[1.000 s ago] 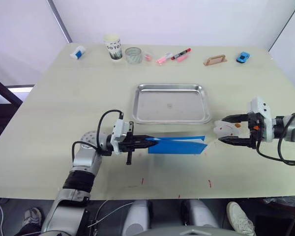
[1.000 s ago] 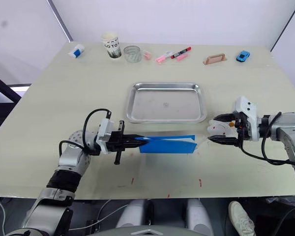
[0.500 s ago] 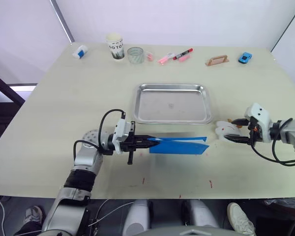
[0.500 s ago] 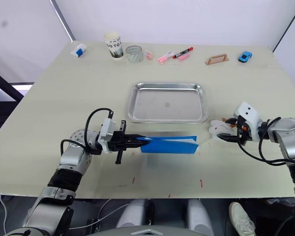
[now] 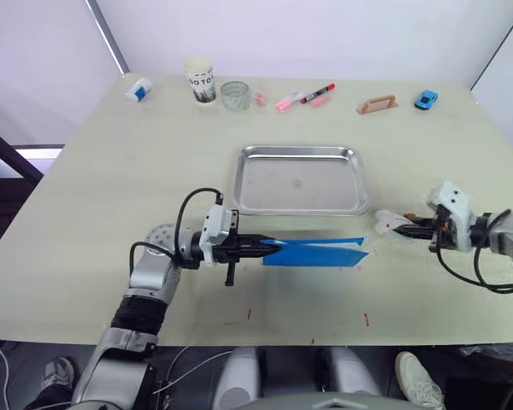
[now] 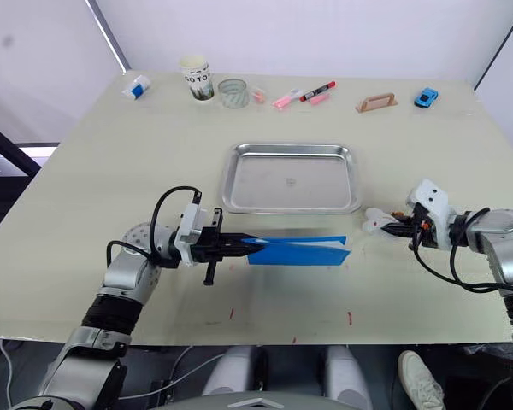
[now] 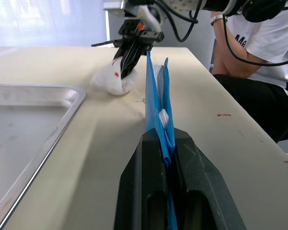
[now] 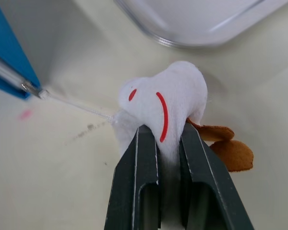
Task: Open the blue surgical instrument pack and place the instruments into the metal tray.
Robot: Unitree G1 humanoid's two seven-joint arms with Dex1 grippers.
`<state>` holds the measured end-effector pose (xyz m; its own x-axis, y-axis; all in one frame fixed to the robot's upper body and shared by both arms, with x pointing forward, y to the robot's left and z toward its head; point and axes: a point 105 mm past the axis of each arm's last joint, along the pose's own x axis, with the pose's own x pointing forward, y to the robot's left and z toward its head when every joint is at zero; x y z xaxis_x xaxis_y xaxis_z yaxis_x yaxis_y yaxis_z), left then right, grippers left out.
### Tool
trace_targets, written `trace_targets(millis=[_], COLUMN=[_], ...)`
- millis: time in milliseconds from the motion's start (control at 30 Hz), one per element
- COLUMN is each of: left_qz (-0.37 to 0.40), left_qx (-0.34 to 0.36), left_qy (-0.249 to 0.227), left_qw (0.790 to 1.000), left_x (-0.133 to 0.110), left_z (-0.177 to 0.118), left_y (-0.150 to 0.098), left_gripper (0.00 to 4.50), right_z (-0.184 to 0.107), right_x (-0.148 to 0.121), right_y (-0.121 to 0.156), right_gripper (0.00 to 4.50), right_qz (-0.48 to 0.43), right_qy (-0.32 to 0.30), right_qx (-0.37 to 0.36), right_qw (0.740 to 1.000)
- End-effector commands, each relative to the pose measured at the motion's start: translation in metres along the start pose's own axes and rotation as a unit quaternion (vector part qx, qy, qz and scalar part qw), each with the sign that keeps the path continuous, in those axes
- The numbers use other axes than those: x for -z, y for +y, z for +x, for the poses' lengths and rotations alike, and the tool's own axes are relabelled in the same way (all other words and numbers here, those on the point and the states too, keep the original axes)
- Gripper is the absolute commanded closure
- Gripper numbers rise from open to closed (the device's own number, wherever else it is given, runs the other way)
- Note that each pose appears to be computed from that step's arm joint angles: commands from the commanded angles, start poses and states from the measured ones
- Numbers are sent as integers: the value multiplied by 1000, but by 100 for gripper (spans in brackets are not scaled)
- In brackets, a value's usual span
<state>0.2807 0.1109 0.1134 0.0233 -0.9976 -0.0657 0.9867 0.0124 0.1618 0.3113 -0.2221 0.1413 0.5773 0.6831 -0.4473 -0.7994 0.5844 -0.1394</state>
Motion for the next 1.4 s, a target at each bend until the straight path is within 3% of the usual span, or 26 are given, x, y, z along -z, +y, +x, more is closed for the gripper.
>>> trace_targets(millis=[33,233,500,733,1033,1400], left_qz=[10,2,-4,-5,-3,6], left_qx=[11,13,12,14,18,32], left_qy=[7,14,22,34,46,50], left_qw=[1000,1000,1000,999,999,998], left_x=[-4,1,7,13,17,12], left_z=[0,-3,-5,-6,-5,1], left_y=[-3,-3,-2,-2,2,2], left_gripper=[450,450,450,450,450,450], right_z=[-22,-37,-48,-45,-24,20], right_x=[-34,-49,-60,-95,-126,-149], right_y=[-3,16,18,42,69,95], right_gripper=[443,443,443,443,443,443], right_qz=[-24,-27,-31,-41,-68,-99], right_qy=[-48,-59,-67,-117,-157,-182], right_qx=[41,32,42,-24,-111,-167], right_qw=[998,997,996,992,979,964])
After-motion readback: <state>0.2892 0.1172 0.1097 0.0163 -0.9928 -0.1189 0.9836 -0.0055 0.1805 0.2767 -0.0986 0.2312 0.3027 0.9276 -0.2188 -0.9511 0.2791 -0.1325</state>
